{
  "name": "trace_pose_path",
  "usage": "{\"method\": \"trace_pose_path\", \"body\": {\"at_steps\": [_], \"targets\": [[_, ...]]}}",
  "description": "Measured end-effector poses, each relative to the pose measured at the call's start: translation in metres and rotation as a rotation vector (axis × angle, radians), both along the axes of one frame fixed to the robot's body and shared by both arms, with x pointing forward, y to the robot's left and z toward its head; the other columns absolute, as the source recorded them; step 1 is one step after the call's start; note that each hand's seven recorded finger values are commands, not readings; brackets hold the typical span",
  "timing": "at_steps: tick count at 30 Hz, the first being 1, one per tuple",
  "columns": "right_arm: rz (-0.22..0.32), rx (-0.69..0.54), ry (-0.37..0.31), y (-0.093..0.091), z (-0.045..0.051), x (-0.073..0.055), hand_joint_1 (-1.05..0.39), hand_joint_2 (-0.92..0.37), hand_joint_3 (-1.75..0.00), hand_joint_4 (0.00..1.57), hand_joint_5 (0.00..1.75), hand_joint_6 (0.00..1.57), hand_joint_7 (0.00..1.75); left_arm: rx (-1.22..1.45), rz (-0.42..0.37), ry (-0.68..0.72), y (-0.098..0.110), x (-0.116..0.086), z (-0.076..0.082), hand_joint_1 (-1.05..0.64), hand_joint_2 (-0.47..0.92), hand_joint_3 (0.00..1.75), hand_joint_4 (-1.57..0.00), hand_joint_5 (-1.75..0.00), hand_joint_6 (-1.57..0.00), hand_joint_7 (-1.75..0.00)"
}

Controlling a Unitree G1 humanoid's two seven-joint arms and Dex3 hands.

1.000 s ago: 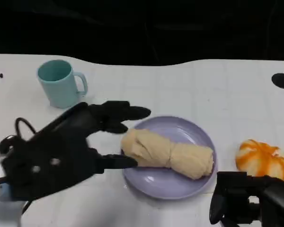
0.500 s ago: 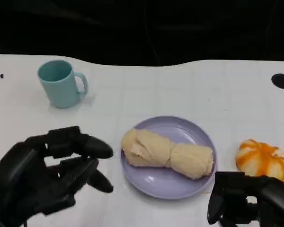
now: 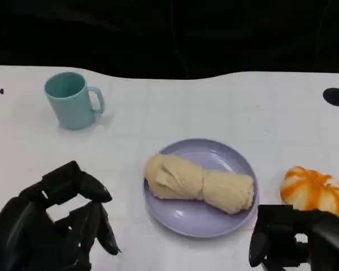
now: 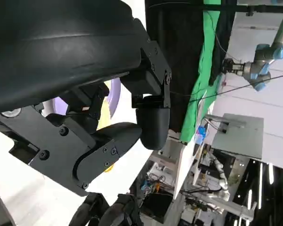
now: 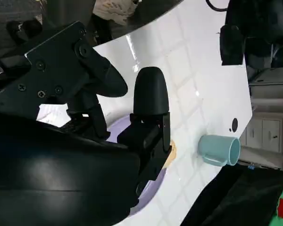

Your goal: Grasp the towel on the left side of the plate with the left hand and place it into the plate.

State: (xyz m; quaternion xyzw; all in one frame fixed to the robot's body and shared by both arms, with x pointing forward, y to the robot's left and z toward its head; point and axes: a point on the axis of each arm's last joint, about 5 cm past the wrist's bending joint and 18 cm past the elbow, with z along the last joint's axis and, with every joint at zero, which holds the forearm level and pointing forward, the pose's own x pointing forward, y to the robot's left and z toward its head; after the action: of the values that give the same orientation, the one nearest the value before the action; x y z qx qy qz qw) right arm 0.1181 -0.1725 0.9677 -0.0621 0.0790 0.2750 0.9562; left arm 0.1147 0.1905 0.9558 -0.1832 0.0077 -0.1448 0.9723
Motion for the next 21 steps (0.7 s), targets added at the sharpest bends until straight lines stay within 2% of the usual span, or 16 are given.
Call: {"method": "trace_pose_path", "body": {"at_steps": [11, 21], "targets": [[-0.014, 0.005, -0.022, -0.0055, -0.0063, 0.0014, -0.06, -0.51, -1.23, 0.72, 1.74, 0.64, 1.48, 0.002, 0.033, -0.014, -0.0054, 0.0025, -0.0095, -0.19, 0.48, 1.31, -0.85, -1.75, -0.73, -1.58], [-0.021, 0.008, -0.026, -0.0071, -0.0078, 0.0006, -0.07, -0.51, -1.23, 0.72, 1.75, 0.64, 1.5, 0.014, 0.036, -0.008, -0.0051, 0.0024, -0.0102, -0.19, 0.47, 1.32, -0.85, -1.75, -0.73, -1.57]]}}
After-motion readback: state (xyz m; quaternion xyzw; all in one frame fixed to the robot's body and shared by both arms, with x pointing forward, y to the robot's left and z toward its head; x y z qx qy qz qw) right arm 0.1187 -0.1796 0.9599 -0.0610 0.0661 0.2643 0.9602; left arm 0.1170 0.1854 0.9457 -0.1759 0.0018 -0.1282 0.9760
